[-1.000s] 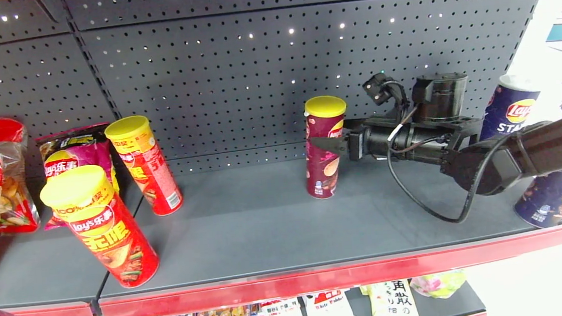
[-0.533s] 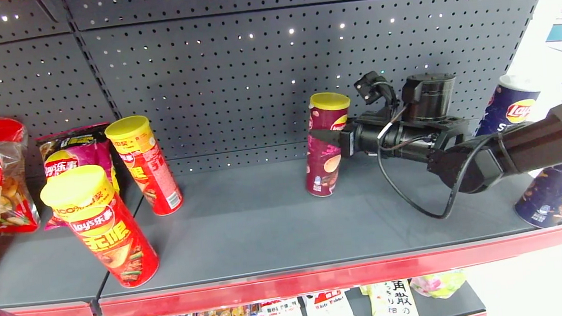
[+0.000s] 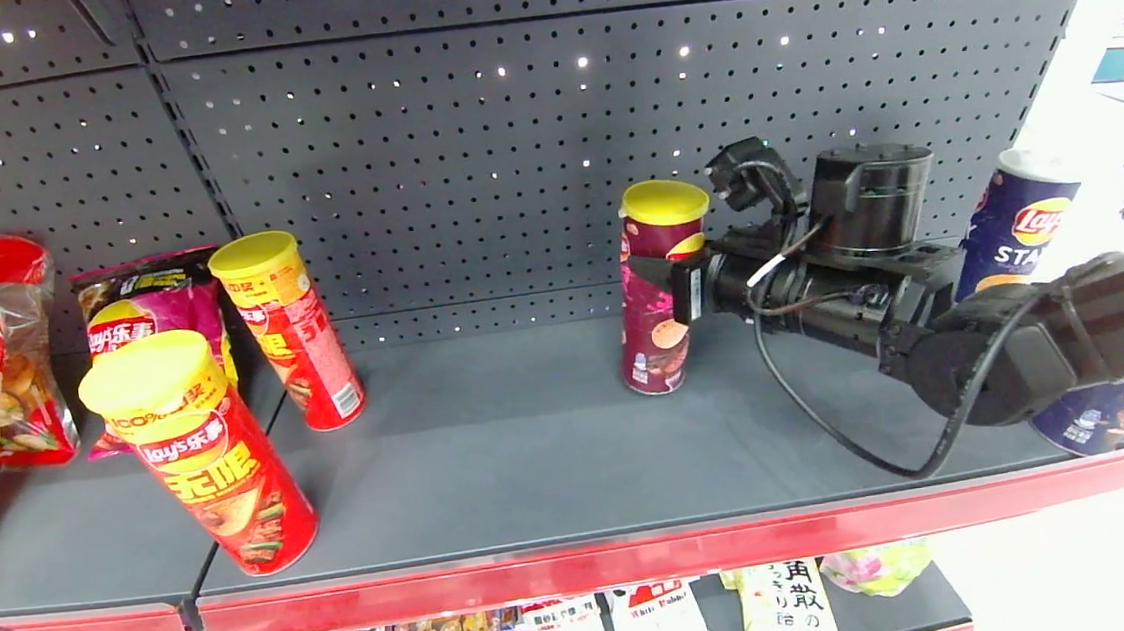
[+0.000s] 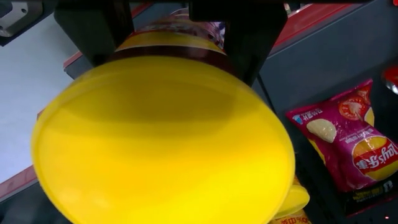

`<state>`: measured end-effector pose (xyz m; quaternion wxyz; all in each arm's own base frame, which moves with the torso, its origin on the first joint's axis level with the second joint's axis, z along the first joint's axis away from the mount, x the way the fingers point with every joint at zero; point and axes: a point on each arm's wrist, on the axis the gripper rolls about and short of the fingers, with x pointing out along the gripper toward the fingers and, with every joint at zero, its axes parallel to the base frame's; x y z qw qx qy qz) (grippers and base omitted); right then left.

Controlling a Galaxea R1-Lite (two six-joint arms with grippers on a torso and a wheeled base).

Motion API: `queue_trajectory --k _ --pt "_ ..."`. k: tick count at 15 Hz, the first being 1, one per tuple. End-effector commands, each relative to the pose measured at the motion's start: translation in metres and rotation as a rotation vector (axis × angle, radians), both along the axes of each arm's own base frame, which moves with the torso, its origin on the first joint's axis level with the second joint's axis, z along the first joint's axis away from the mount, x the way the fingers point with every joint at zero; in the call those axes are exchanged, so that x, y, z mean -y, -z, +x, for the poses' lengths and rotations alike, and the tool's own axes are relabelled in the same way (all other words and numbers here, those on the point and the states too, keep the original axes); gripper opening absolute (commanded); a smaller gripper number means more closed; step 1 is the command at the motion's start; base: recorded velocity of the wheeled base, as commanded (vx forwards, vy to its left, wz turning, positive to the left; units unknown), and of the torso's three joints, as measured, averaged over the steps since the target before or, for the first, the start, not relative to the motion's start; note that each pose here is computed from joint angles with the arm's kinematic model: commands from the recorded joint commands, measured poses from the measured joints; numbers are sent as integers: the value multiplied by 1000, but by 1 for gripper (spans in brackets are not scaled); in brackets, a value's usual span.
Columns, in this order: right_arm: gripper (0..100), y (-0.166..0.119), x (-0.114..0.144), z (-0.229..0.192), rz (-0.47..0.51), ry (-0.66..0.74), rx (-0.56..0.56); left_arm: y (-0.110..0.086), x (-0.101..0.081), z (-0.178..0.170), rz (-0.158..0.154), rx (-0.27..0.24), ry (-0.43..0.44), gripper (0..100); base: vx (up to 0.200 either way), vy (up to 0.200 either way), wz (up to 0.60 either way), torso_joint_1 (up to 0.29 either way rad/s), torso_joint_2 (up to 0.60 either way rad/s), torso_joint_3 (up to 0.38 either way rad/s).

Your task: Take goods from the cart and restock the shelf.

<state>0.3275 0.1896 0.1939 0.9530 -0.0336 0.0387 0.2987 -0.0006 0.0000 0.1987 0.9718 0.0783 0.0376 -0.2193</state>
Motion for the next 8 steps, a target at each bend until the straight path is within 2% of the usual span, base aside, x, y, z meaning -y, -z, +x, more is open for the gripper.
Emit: queue_trajectory --k 1,5,8 --pt "0 -23 -1 -30 42 19 37 -1 0 0 0 0 1 0 0 0 0 0 0 0" --pt "0 -10 6 -77 19 41 -19 -2 0 0 -1 3 -1 0 0 0 0 0 0 0" --pt "0 4 1 -93 21 69 -5 -2 0 -1 -2 9 -2 0 0 0 0 0 0 0"
